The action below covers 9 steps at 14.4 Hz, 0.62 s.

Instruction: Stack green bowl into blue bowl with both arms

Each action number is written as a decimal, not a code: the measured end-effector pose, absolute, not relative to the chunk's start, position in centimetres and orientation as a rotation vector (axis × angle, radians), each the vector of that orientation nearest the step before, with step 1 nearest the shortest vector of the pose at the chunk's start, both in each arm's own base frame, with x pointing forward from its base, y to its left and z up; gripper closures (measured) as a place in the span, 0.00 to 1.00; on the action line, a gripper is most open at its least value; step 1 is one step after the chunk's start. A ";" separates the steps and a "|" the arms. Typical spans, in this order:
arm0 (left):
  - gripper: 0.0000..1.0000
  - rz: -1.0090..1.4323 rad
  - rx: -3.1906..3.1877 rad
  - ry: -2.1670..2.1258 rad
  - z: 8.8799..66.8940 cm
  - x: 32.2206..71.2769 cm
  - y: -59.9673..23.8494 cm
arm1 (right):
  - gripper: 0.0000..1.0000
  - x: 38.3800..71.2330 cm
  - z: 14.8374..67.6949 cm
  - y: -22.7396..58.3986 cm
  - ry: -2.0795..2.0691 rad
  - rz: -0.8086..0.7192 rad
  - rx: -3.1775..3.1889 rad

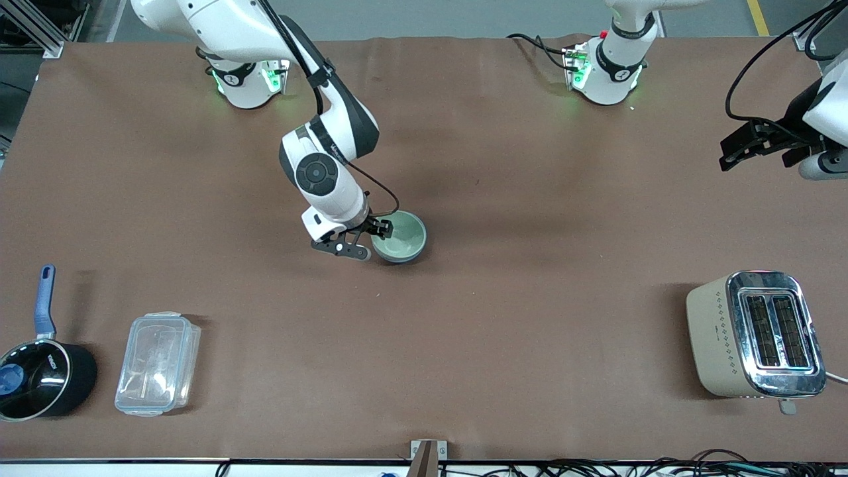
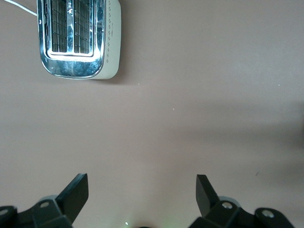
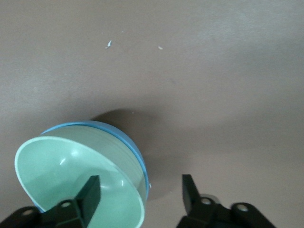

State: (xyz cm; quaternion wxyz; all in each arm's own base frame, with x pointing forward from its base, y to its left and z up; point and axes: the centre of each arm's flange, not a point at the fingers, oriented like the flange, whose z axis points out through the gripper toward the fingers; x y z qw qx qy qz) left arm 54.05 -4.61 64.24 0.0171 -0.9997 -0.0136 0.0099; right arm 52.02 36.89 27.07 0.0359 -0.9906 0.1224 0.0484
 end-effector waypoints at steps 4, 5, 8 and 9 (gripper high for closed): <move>0.00 0.020 -3.108 -0.046 64.3 54.1 -4.5 | 0.00 54.5 38.9 30.3 0.347 0.007 -3.171; 0.00 0.014 -3.108 -0.046 64.4 54.1 -4.5 | 0.00 55.0 42.4 27.5 0.387 -0.051 -3.173; 0.00 0.006 -3.109 -0.047 64.6 54.1 -4.5 | 0.00 55.9 51.2 18.2 0.458 -0.171 -3.160; 0.00 0.006 -3.109 -0.047 64.6 54.1 -4.5 | 0.00 56.3 53.7 15.0 0.459 -0.184 -3.162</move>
